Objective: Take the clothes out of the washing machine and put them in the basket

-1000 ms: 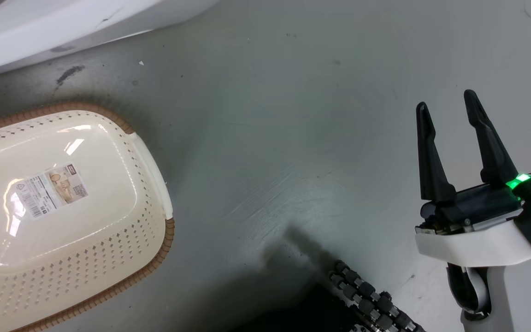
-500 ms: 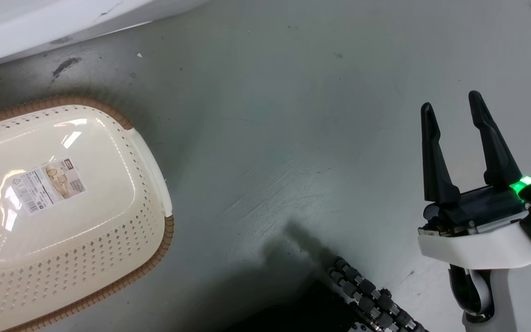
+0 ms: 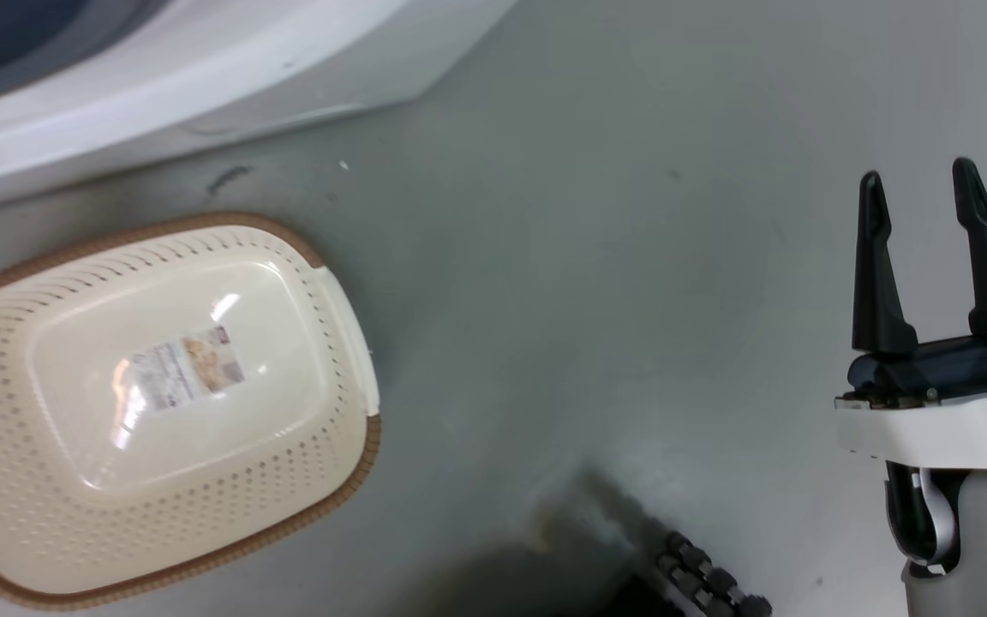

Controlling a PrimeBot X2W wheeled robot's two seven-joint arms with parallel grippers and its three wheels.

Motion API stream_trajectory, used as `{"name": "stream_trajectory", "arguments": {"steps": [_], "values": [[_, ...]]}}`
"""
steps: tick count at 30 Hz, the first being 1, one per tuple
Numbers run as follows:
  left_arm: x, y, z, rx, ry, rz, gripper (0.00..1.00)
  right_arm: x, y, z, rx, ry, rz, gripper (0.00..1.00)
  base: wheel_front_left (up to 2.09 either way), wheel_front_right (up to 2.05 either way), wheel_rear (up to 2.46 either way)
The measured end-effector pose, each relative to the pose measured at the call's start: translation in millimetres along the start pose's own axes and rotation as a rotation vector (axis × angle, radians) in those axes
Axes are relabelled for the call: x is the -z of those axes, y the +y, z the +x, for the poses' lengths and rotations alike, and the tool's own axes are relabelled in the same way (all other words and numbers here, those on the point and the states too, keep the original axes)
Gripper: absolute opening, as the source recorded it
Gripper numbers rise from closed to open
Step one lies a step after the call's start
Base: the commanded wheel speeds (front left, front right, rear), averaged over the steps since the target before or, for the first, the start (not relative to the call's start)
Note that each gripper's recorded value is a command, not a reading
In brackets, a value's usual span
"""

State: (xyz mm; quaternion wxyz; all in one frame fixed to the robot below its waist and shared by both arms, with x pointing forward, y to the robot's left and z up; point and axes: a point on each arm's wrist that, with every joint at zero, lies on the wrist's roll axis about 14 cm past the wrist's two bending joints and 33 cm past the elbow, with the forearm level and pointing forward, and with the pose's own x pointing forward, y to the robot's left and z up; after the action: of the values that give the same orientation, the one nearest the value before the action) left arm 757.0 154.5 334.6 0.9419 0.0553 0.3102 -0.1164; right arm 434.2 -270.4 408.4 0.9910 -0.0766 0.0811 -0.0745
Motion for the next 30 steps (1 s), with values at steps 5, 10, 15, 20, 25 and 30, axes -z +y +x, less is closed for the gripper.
{"name": "stream_trajectory", "arguments": {"steps": [5, 10, 15, 20, 25, 30], "values": [[-4.0, -13.6, -39.2, 0.027, -0.09, 0.04, 0.0, -25.5, -3.6, -6.4, 0.005, -0.065, -0.015, 1.0, 0.0, 0.0, 0.0], [-0.9, -27.5, -85.1, 0.055, -0.172, 0.083, 0.0, -50.7, -3.1, -17.9, 0.0, -0.129, -0.011, 1.0, 0.0, 0.0, 0.0], [-0.9, -28.3, -135.8, 0.05, -0.25, 0.078, 0.0, -73.0, 2.6, -33.8, -0.021, -0.186, -0.005, 1.0, 0.0, 0.0, 0.0], [-12.3, -30.6, -186.9, 0.039, -0.373, 0.061, 0.0, -91.4, 10.9, -51.1, -0.049, -0.236, 0.012, 1.0, 0.0, 0.0, 0.0], [-29.6, -36.9, -238.7, 0.037, -0.508, 0.059, 0.0, -110.0, 16.3, -68.3, -0.07, -0.292, 0.03, 1.0, 0.0, 0.0, 0.0], [-53.1, -47.3, -295.2, 0.028, -0.658, 0.077, 0.0, -122.0, 20.6, -87.6, -0.088, -0.333, 0.042, 1.0, 0.0, 0.0, 0.0]]}}
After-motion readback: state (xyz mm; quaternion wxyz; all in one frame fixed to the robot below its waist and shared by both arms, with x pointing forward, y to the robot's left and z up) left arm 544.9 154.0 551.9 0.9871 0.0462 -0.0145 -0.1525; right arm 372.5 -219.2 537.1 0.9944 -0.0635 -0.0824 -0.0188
